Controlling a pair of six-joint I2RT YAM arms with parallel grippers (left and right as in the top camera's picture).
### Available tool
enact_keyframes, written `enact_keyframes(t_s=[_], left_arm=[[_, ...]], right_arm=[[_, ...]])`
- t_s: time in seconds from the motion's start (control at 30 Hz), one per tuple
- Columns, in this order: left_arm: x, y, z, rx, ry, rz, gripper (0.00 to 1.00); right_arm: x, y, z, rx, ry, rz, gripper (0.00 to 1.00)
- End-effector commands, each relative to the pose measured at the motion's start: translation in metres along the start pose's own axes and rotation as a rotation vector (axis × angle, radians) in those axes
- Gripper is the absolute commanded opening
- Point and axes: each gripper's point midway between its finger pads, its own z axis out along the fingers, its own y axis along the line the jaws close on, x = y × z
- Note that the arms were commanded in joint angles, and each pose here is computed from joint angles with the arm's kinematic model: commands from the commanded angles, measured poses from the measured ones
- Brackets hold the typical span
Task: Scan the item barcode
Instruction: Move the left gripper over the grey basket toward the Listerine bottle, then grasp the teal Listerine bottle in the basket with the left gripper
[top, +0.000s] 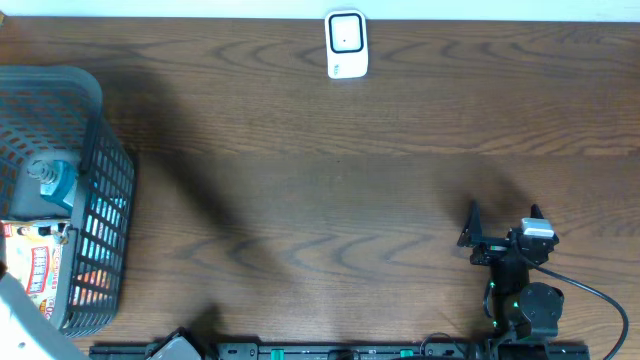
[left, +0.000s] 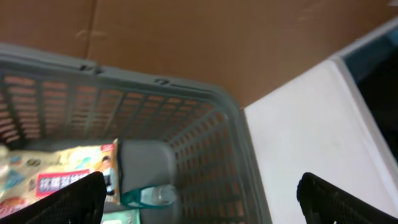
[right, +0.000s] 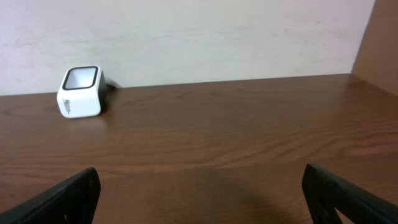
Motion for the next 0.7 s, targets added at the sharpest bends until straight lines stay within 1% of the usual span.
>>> enact_keyframes(t_s=[0.0, 0.17, 0.23, 0.3, 0.37, 0.43, 0.5, 0.57, 0.67], left_arm=[[0.0, 0.014, 0.018, -0.083, 0.015, -0.055, 0.98], [0.016, 0.026, 0.054, -0.18, 0.092, -0.04, 0.98], [0.029, 0.028, 0.072, -0.204, 0.157, -0.025, 0.98], [0.043, 0.023, 0.088, -0.187, 0.228, 0.024, 0.98], [0.057, 0.014, 0.108, -0.137, 0.303, 0.116, 0.98], [0.065, 0.01, 0.123, -0.108, 0.346, 0.195, 0.98], [0.074, 0.012, 0.135, -0.109, 0.385, 0.258, 0.98], [0.085, 0.019, 0.145, -0.136, 0.432, 0.277, 0.98], [0.108, 0.027, 0.154, -0.157, 0.535, 0.247, 0.98]], right_arm=[[0.001, 0.001, 0.0, -0.004, 0.001, -0.009, 0.99], [0.001, 0.001, 0.0, -0.004, 0.001, -0.009, 0.99], [0.001, 0.001, 0.0, -0.004, 0.001, -0.009, 0.99], [0.001, 0.001, 0.0, -0.004, 0.001, -0.009, 0.99], [0.001, 0.001, 0.0, -0.004, 0.001, -0.009, 0.99], [0.001, 0.001, 0.0, -0.004, 0.001, -0.009, 0.99], [0.001, 0.001, 0.0, -0.004, 0.001, -0.009, 0.99], [0.001, 0.001, 0.0, -0.004, 0.001, -0.009, 0.99], [0.001, 0.001, 0.0, -0.004, 0.001, -0.009, 0.99]])
